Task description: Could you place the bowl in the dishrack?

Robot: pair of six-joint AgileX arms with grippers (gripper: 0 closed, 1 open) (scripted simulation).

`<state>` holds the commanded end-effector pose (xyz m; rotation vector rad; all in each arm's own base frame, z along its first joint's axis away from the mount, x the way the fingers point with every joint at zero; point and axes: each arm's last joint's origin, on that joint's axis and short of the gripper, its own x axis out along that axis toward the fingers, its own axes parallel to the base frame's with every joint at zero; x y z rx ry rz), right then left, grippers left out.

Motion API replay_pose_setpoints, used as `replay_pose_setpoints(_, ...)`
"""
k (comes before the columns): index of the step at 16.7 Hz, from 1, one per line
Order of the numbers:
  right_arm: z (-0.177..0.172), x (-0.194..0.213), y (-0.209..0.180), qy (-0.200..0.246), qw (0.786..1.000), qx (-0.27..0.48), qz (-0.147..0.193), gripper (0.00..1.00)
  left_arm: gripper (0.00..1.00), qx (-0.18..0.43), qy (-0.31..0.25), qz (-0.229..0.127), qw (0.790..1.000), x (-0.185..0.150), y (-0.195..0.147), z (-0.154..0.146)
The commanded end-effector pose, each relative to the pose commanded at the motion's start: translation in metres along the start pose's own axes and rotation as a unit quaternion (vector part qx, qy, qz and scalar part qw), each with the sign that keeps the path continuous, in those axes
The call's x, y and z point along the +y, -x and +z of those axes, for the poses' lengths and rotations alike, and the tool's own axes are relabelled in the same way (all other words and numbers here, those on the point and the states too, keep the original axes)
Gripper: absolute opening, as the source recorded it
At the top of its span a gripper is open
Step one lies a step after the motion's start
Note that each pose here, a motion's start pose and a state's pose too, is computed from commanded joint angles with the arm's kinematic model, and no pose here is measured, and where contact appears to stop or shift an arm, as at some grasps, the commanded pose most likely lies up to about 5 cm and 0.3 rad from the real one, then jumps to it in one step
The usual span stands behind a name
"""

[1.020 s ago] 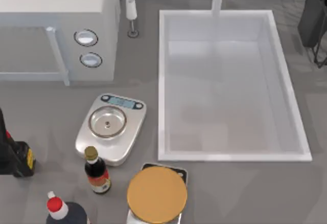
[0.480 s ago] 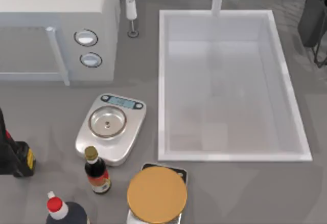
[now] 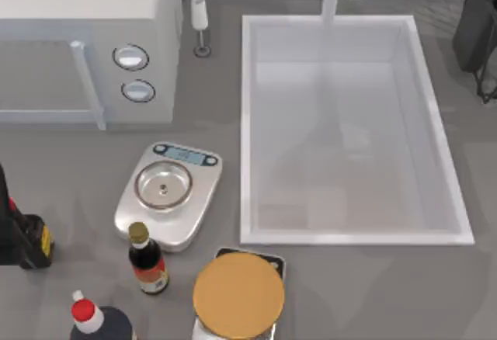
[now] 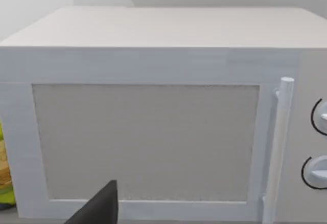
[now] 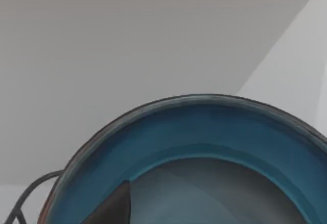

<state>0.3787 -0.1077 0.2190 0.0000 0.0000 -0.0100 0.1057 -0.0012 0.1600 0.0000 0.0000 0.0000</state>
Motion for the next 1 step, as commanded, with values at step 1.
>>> replay_pose_setpoints(1, 0.0, 0.0, 0.0, 0.0, 1.0, 0.0, 0.0, 1.0, 1.0, 0.0, 0.0, 0.0, 1.0, 0.0, 0.0, 0.0)
